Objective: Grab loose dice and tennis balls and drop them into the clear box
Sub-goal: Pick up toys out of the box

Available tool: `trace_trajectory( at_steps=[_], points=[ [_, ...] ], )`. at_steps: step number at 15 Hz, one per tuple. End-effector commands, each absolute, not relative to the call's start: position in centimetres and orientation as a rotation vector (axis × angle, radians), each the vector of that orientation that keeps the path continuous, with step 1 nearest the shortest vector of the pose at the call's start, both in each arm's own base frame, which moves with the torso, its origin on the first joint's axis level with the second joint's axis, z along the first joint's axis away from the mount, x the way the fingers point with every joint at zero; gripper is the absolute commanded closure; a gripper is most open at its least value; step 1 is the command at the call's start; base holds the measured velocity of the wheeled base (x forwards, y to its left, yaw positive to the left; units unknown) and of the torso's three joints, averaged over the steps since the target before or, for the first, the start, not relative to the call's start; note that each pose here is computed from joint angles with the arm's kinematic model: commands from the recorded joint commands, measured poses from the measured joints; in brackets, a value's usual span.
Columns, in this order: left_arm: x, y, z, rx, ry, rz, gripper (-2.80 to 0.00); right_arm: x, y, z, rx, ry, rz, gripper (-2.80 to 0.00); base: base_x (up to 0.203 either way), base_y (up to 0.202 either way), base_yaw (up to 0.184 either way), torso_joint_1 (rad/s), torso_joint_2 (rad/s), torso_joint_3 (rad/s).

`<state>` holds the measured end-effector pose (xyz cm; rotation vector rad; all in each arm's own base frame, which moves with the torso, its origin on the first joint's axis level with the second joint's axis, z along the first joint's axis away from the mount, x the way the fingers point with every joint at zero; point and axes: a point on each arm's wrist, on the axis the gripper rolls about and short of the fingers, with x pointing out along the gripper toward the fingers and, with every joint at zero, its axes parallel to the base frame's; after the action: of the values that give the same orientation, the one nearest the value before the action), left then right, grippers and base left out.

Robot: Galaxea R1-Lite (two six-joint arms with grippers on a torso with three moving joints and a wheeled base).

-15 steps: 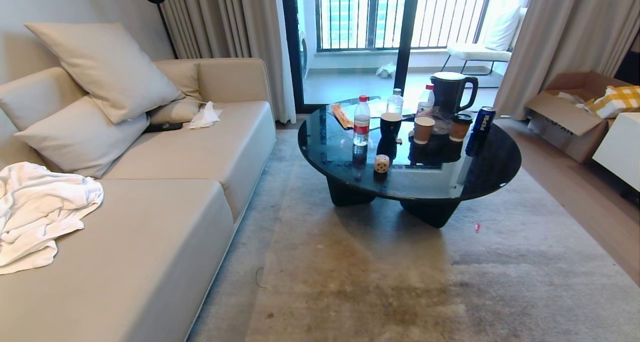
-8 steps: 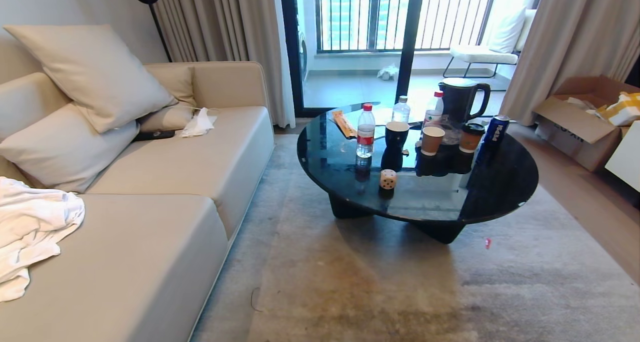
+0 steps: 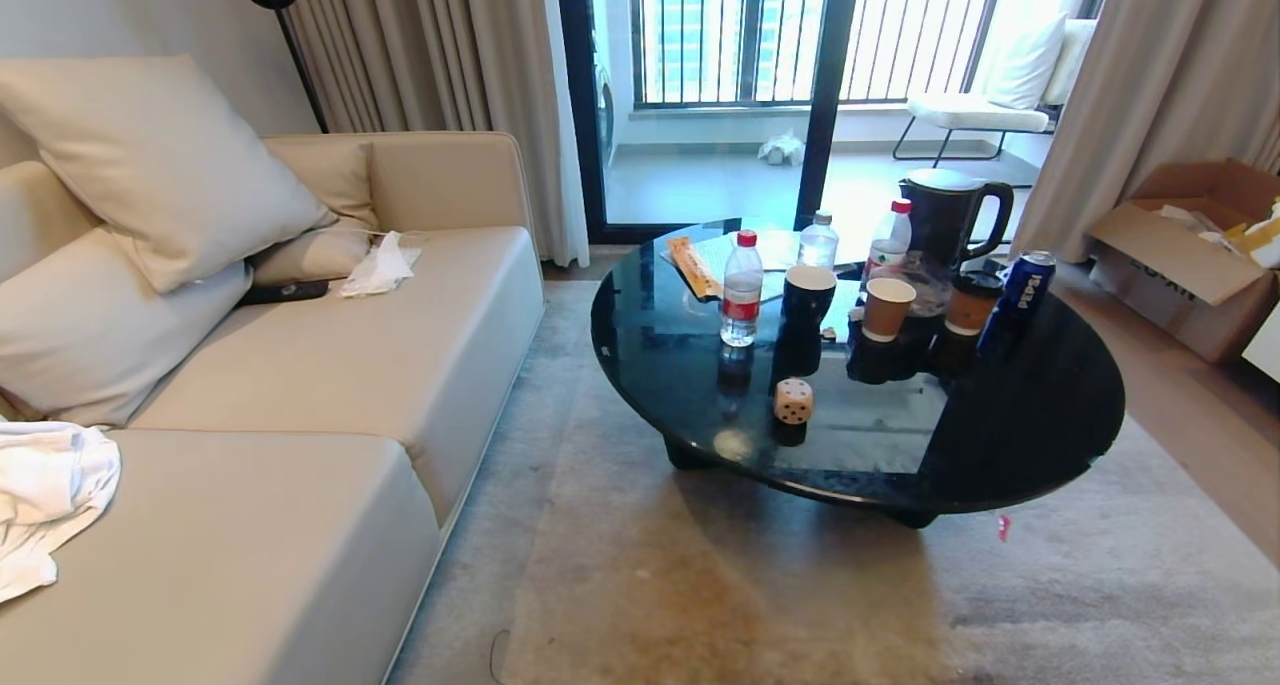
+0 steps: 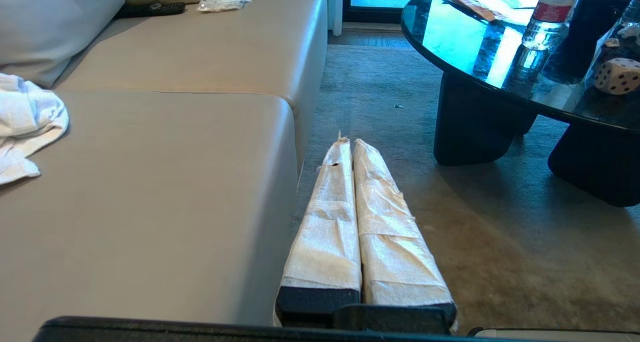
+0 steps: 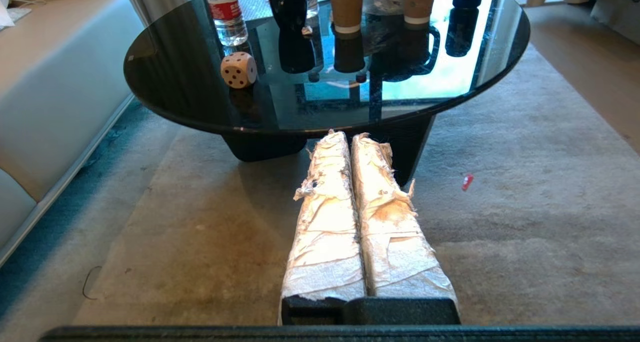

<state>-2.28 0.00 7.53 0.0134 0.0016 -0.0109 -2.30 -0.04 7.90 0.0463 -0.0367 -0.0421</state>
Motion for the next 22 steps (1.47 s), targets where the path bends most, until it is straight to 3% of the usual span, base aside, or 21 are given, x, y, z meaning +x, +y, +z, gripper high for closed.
trace_trajectory(
  at_steps=[1, 15, 22],
  points=[
    [-2.3, 0.0, 7.5, 0.014, 0.001, -0.011, 0.00, -2.2, 0.0, 7.6, 0.046, -0.026, -0.042, 0.00, 0.181, 0.000, -0.004, 0.006, 0.00, 0.002],
    [-2.3, 0.0, 7.5, 0.014, 0.001, -0.011, 0.00, -2.2, 0.0, 7.6, 0.046, -0.026, -0.042, 0.00, 0.184, 0.000, 0.000, 0.003, 0.00, 0.003],
    [-2.3, 0.0, 7.5, 0.006, 0.003, -0.009, 0.00, -2.5, 0.0, 8.7, 0.032, -0.038, -0.041, 0.00, 0.026, 0.000, 0.000, 0.001, 0.00, 0.001]
  ],
)
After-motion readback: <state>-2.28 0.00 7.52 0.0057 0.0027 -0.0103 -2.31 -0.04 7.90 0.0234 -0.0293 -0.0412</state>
